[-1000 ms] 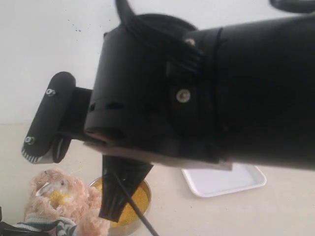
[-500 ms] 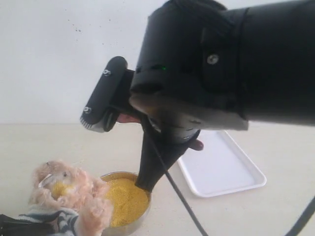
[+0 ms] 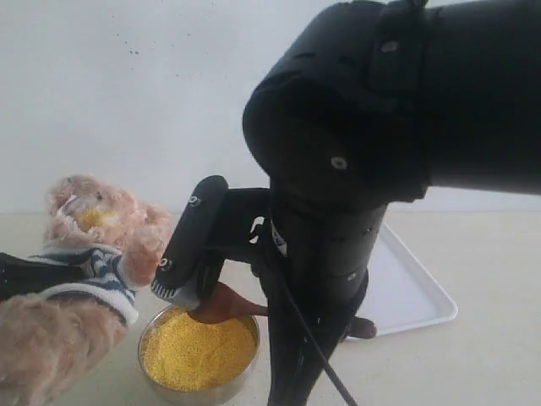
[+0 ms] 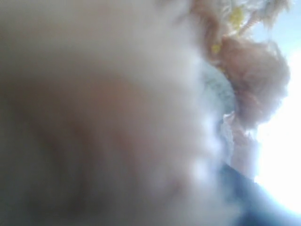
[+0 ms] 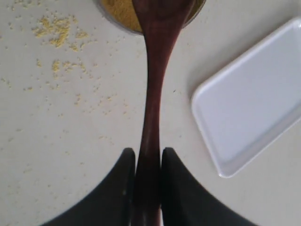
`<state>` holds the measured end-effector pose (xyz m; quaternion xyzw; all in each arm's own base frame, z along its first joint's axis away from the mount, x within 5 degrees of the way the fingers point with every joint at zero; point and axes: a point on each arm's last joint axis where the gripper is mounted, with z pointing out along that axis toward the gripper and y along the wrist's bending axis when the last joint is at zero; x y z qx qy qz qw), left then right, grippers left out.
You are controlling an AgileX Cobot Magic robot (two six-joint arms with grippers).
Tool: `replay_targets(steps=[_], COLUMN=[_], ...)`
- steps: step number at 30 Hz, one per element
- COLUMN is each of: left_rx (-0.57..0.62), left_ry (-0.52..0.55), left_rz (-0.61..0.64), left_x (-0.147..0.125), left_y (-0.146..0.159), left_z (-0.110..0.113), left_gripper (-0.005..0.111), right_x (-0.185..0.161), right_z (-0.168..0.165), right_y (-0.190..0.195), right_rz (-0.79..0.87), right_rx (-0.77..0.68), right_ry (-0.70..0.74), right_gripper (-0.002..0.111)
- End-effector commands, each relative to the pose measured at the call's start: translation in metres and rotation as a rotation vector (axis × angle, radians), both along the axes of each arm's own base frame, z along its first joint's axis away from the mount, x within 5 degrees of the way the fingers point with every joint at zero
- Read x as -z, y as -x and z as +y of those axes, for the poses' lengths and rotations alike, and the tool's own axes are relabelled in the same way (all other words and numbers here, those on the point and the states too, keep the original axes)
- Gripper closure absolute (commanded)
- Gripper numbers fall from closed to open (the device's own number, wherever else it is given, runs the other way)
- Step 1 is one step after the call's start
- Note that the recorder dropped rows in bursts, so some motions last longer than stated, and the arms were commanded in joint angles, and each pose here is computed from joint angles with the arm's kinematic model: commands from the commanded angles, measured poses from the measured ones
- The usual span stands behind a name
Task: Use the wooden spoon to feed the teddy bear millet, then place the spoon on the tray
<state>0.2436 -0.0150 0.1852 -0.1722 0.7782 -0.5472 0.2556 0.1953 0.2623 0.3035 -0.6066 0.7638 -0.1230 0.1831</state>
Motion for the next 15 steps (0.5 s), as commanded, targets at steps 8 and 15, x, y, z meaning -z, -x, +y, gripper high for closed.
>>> replay_targets(steps=[8, 15], left_rx=[-0.058, -0.053], left_ry=[-0.014, 0.020], left_rz=[-0.011, 0.086], left_x=[0.001, 0.031], left_y=[-0.064, -0.069], left_z=[0.021, 0.022], left_gripper=[0.103, 0.103], right_x=[0.065, 0.083], right_z=[0.054, 0.072], right_y=[-0.046, -0.057], right_rz=[-0.179, -0.199], right_rx=[-0.195, -0.239], right_ry=[0.262, 0.272], right_gripper=[0.109, 0.109])
